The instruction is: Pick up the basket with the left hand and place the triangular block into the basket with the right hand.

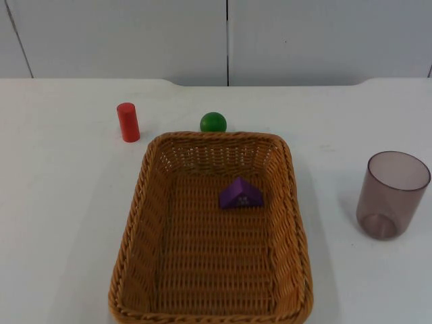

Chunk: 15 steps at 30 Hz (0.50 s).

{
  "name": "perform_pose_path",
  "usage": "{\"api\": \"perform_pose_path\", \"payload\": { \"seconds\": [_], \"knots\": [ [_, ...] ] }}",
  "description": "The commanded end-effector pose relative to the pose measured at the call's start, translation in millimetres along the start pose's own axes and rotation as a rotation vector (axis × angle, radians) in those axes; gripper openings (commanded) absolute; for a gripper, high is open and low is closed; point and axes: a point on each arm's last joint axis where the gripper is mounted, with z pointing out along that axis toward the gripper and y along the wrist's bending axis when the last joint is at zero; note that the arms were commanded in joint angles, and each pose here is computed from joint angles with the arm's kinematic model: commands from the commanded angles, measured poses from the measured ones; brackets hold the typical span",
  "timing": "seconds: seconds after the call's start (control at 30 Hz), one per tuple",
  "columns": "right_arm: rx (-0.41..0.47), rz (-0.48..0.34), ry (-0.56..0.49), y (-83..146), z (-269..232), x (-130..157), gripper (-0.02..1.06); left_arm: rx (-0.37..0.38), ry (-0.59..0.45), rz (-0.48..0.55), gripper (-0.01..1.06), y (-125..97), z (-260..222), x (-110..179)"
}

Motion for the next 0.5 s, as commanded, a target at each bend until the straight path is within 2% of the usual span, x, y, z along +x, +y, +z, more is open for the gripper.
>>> {"api": "perform_pose_path", "payload": {
  "seconds": [0.0,0.13,0.47],
  "knots": [
    [0.007,0.002,-0.002,-0.1,1.1,1.0,1.05,-0.006,0.0,-0.003,1.05,0.5,0.3,1.1],
    [0.007,0.002,-0.002,-0.1,1.1,1.0,1.05,-0.008,0.0,-0.003,1.05,0.5,0.3,1.1],
    [0.009,0.007,-0.002,-0.3,1.1,1.0,1.05,-0.121,-0.001,-0.064,1.05,-0.1,0.8,0.9]
  ]
}}
